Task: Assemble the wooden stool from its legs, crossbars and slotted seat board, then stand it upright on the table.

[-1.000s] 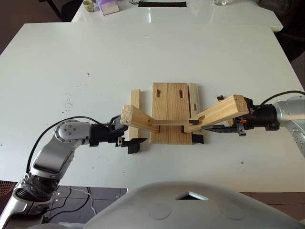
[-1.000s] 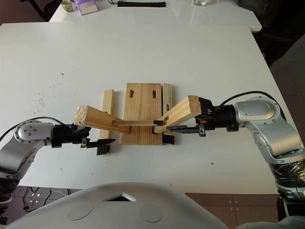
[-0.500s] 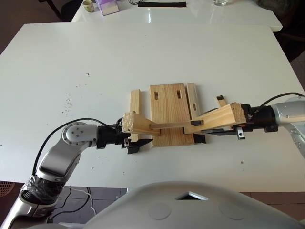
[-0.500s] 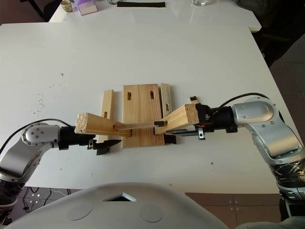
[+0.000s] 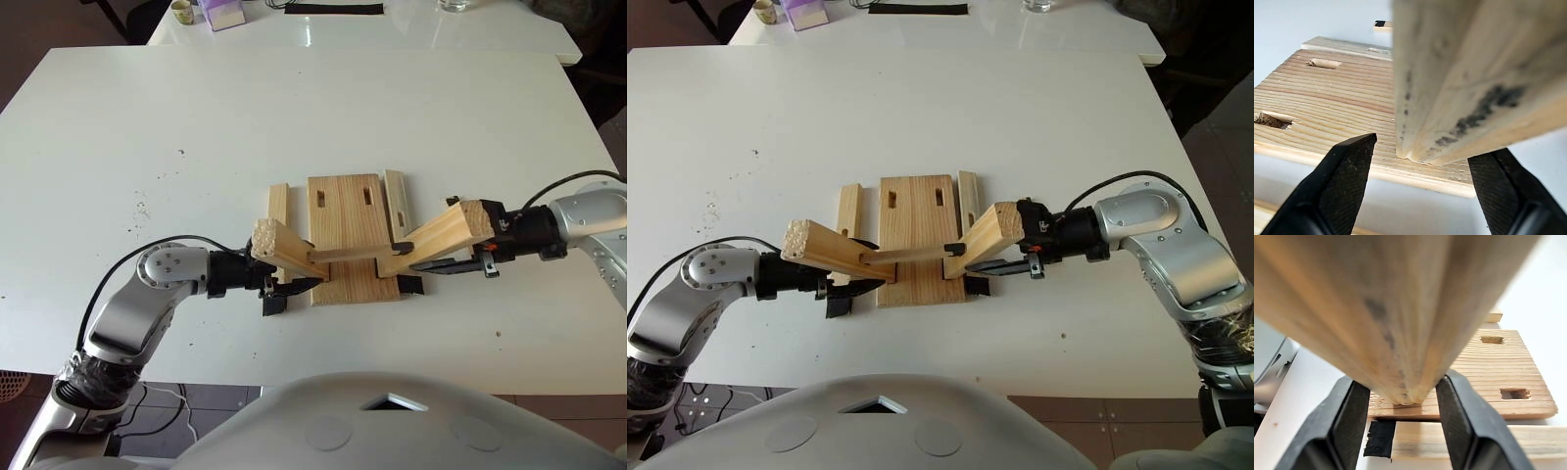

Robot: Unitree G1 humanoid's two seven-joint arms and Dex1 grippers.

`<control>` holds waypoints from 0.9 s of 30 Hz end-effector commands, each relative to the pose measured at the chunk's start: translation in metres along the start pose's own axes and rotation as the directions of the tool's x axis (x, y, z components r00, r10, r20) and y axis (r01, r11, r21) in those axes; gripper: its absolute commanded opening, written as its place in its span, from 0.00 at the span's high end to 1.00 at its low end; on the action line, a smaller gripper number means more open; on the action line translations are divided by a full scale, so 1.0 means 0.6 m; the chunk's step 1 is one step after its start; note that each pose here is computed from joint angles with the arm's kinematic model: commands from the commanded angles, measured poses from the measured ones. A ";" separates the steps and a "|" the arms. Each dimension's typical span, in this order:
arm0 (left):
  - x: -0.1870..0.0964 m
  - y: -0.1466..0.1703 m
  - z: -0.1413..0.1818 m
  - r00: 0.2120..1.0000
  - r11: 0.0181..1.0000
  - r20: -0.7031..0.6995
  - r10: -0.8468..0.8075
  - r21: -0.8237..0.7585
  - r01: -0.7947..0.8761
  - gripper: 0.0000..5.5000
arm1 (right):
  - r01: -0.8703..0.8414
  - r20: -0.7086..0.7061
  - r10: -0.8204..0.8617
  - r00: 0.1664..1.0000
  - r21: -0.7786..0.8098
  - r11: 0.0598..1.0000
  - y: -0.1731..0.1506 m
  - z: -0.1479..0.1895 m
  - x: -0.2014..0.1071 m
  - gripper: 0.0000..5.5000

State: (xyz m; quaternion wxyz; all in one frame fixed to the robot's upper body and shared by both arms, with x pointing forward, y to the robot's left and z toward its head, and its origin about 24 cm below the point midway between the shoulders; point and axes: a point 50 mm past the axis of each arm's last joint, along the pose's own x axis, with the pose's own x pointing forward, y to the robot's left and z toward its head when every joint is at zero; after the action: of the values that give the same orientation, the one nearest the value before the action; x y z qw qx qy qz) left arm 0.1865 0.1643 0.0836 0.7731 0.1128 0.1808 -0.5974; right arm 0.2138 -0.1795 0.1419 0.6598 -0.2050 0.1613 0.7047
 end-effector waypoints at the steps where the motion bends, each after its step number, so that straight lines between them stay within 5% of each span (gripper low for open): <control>1: 0.008 0.008 0.019 1.000 0.999 0.023 0.014 0.044 -0.015 0.41 | -0.161 -0.069 0.166 0.984 0.073 0.984 0.020 -0.024 0.032 0.64; 13: 0.030 0.009 0.056 0.998 0.992 0.037 -0.049 0.119 0.044 0.41 | -0.146 -0.149 0.175 0.973 0.186 0.972 0.026 -0.079 0.055 0.64; 27: -0.039 0.087 0.005 0.999 0.999 -0.044 0.033 0.004 -0.032 0.41 | -0.091 -0.162 0.122 0.979 0.187 0.978 0.033 -0.100 0.060 0.64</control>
State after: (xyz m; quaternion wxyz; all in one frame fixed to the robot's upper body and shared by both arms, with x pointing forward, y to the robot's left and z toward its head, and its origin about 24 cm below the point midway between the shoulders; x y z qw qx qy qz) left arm 0.2146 0.1812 0.0828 0.7496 0.1178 0.2046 -0.6183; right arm 0.2225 -0.1729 0.1257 0.6698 -0.2078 0.1484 0.6973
